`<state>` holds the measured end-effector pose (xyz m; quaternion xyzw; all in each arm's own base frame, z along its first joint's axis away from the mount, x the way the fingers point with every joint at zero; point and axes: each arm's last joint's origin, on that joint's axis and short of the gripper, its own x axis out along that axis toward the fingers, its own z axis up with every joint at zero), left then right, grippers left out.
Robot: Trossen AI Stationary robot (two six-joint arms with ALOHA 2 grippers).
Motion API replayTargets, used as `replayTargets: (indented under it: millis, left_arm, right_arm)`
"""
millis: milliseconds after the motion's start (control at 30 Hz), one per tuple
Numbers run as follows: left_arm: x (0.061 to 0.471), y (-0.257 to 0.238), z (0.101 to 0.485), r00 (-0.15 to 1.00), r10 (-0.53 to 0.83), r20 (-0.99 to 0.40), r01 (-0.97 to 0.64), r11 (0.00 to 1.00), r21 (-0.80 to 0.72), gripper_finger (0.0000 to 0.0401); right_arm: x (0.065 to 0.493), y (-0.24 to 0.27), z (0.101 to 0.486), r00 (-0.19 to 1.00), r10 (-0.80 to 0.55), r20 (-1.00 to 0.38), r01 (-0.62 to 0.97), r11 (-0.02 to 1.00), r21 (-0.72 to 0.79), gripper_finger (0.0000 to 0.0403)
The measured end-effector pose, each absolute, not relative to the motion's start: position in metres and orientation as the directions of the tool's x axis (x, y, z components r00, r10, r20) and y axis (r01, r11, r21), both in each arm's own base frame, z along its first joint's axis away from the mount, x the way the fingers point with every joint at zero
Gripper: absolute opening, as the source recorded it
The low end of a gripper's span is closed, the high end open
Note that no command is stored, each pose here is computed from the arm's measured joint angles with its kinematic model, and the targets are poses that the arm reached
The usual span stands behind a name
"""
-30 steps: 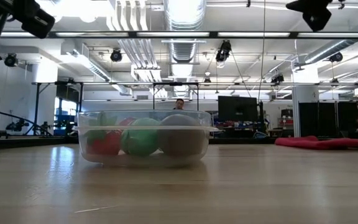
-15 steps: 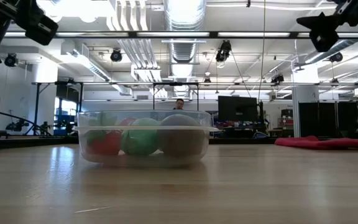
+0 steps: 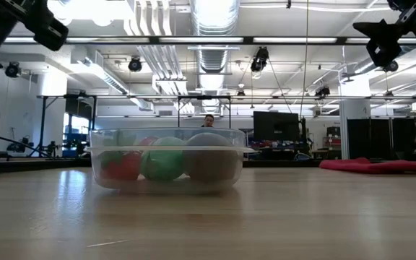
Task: Pick and placing Produce into tupperware
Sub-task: Return to Home Position
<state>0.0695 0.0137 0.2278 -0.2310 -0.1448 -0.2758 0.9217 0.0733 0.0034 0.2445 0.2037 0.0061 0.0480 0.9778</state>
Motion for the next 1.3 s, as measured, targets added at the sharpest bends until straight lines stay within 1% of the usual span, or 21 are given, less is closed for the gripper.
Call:
replayTargets:
  millis: [133, 300, 400, 567, 867, 1000, 1100, 1200, 1300]
  left_arm:
    - [0.067, 0.012, 0.231, 0.79, -0.45, 0.416, 0.593, 0.733, -0.333, 0.0255]
    - [0.07, 0.015, 0.227, 0.809, -0.39, 0.44, 0.548, 0.771, -0.324, 0.0255]
    - [0.073, 0.015, 0.223, 0.809, -0.374, 0.454, 0.544, 0.769, -0.336, 0.0255]
    - [0.079, 0.008, 0.221, 0.782, -0.443, 0.439, 0.608, 0.698, -0.378, 0.0255]
    - [0.088, -0.014, 0.221, 0.67, -0.579, 0.465, 0.733, 0.614, -0.293, 0.0255]
    - [0.093, -0.018, 0.218, 0.669, -0.601, 0.437, 0.735, 0.621, -0.272, 0.0255]
    - [0.098, -0.018, 0.212, 0.698, -0.6, 0.39, 0.714, 0.624, -0.317, 0.0255]
    - [0.1, -0.019, 0.208, 0.703, -0.623, 0.343, 0.711, 0.595, -0.376, 0.0255]
    - [0.097, -0.02, 0.209, 0.671, -0.654, 0.35, 0.741, 0.566, -0.362, 0.0255]
  right_arm:
    - [0.074, 0.003, 0.245, 0.995, 0.095, 0.006, -0.09, 0.913, 0.399, 0.0249]
    - [0.075, 0.003, 0.245, 0.996, 0.092, 0.004, -0.086, 0.908, 0.411, 0.0249]
    - [0.076, 0.003, 0.245, 0.996, 0.093, -0.002, -0.083, 0.898, 0.432, 0.0249]
    - [0.076, 0.003, 0.245, 0.996, 0.093, -0.001, -0.082, 0.887, 0.454, 0.0249]
    - [0.078, 0.003, 0.247, 0.996, 0.093, 0.018, -0.091, 0.885, 0.457, 0.0249]
    - [0.082, 0.003, 0.249, 0.995, 0.094, 0.021, -0.093, 0.89, 0.446, 0.0249]
    - [0.085, 0.004, 0.248, 0.994, 0.107, 0.01, -0.101, 0.898, 0.428, 0.0249]
    - [0.089, 0.005, 0.247, 0.991, 0.131, -0.004, -0.118, 0.908, 0.401, 0.0249]
    - [0.09, 0.005, 0.248, 0.989, 0.149, 0.018, -0.146, 0.919, 0.366, 0.0249]
